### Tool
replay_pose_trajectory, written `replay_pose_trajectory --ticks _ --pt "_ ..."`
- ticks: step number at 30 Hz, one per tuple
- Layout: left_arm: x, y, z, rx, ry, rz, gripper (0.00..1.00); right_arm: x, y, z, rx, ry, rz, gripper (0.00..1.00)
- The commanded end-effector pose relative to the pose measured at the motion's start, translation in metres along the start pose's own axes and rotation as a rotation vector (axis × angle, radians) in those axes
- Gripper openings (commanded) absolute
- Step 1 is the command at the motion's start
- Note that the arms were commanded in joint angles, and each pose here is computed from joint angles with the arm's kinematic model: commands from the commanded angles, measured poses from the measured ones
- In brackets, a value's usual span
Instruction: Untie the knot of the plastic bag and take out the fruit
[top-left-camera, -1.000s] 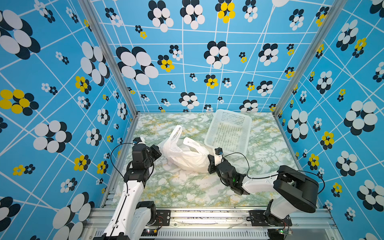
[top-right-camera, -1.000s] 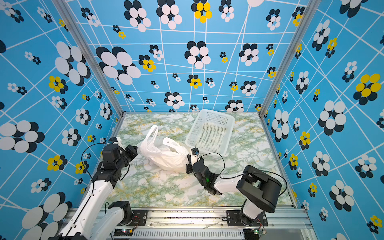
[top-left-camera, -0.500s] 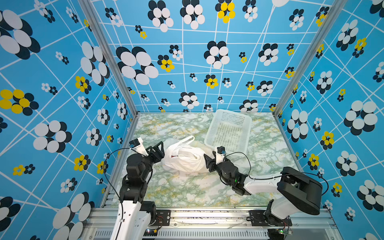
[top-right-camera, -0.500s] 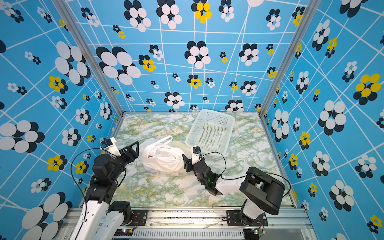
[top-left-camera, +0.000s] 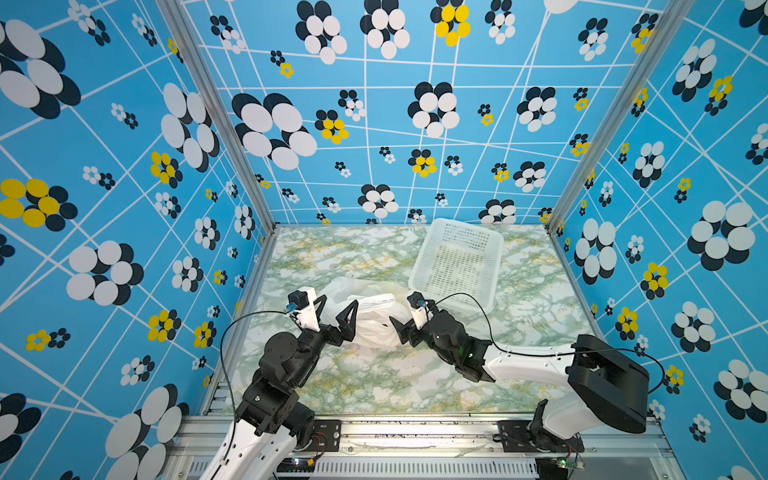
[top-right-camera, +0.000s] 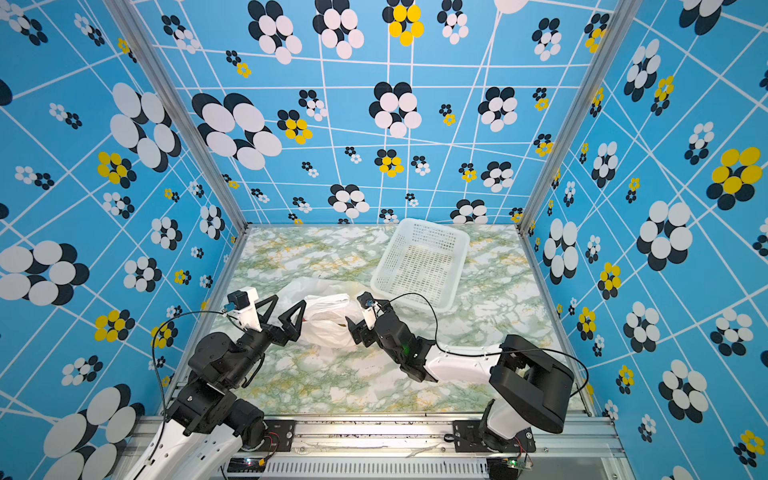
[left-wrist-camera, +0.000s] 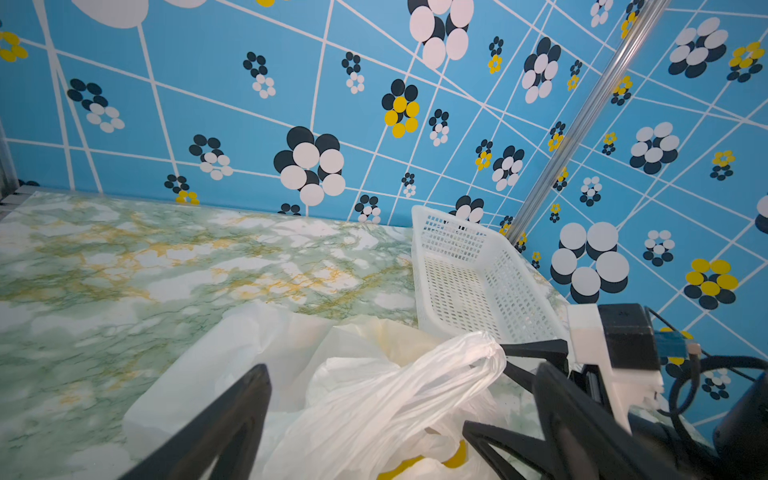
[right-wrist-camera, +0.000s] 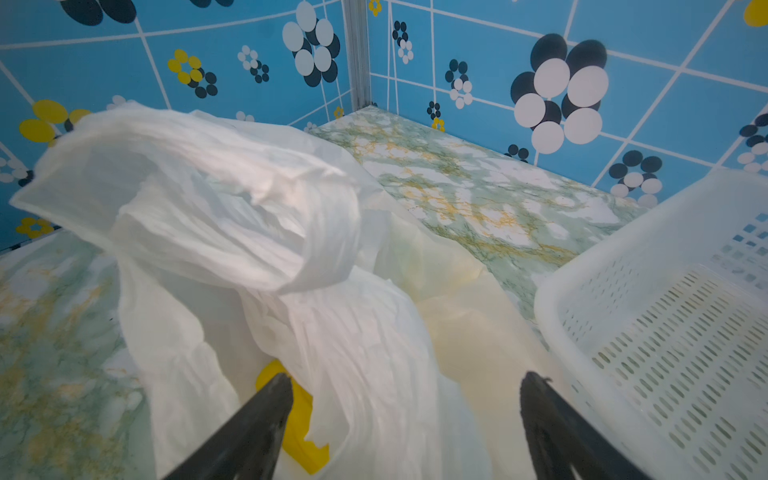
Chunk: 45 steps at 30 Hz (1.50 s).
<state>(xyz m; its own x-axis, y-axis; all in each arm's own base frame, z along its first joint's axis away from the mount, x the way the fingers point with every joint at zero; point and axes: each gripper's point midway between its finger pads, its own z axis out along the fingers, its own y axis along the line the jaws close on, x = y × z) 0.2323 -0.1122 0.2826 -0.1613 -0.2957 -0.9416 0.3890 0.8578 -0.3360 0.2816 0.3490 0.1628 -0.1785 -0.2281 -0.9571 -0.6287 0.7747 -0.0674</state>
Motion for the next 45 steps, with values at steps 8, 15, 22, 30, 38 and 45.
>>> replay_pose_trajectory --ticks 8,15,22,30,38,45 --pt "0.016 -0.004 -0.004 -0.047 -0.016 0.183 0.97 0.007 -0.028 0.049 0.112 0.114 -0.022 0.54" --pt "0.025 -0.001 -0.002 -0.058 -0.040 0.233 0.89 -0.019 -0.050 0.041 0.175 0.039 0.082 0.15" --pt "0.034 -0.018 0.000 0.049 -0.056 0.317 0.88 -0.015 -0.083 0.030 0.216 0.022 0.252 0.03" --pt "0.041 -0.034 0.002 0.119 -0.066 0.374 0.88 -0.017 -0.089 0.018 0.154 -0.008 0.374 0.00" --pt "0.038 -0.041 0.011 0.080 -0.056 0.438 0.89 -0.015 -0.084 0.006 0.110 -0.026 0.424 0.00" --pt "-0.005 -0.027 0.020 -0.107 -0.137 0.468 0.92 -0.009 -0.073 0.002 0.045 -0.031 0.427 0.00"
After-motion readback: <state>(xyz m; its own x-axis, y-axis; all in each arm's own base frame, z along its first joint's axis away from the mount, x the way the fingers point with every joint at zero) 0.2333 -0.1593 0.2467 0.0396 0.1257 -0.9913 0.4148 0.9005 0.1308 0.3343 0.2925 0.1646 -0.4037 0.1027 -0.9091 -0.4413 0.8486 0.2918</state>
